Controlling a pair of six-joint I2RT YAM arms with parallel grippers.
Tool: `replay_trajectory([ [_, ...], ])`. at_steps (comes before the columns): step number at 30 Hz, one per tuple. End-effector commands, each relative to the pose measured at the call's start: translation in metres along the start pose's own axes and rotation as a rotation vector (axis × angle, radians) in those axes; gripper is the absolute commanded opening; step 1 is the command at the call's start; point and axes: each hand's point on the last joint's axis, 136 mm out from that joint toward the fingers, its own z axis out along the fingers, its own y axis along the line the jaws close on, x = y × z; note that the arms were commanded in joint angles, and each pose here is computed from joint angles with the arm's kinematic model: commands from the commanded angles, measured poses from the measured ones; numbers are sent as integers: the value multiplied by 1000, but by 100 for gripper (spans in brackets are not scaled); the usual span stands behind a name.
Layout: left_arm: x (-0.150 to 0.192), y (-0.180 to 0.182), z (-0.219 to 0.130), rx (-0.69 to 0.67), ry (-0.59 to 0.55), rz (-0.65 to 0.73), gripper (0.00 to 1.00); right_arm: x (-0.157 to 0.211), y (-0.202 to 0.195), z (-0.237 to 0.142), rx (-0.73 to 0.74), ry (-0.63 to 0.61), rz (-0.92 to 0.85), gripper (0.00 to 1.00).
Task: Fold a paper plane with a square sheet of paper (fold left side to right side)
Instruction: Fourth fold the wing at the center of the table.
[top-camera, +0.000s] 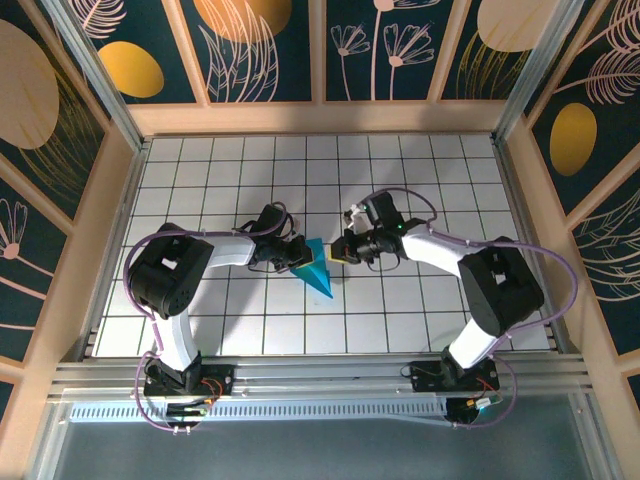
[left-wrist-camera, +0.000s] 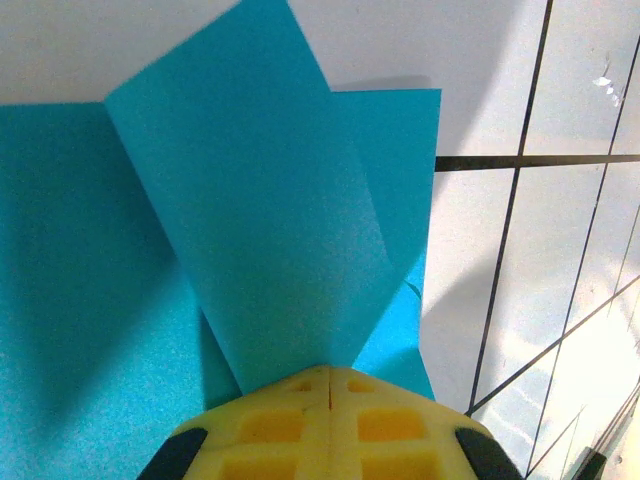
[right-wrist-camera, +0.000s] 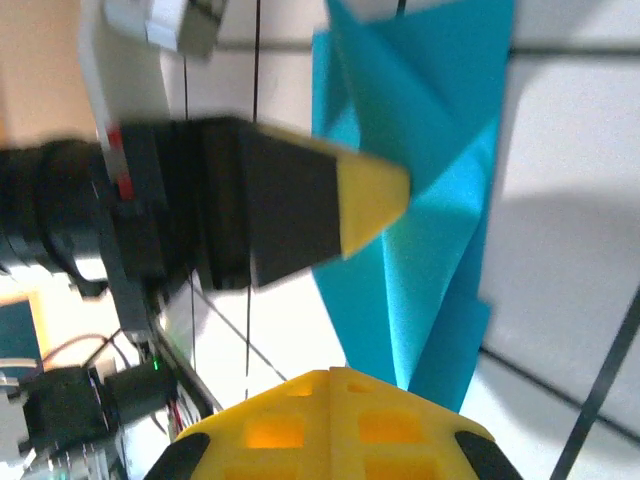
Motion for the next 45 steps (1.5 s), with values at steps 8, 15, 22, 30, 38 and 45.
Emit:
replay_trajectory([
  [8,19,53,9,-183,38,-70,0,62,2,26,-79,182,48,0],
  [15,17,51,9,-181,36,-70,0,68,-6,35,-64,199,61,0],
  [22,17,51,9,-183,38,-70,0,77,-19,43,-22,220,80,0],
  [30,18,52,9,-186,40,-69,0,87,-31,50,8,239,96,0],
  [38,18,52,9,-186,39,-70,0,88,-39,50,38,230,98,0],
  [45,19,53,9,-188,40,-69,0,90,-43,51,55,234,101,0],
])
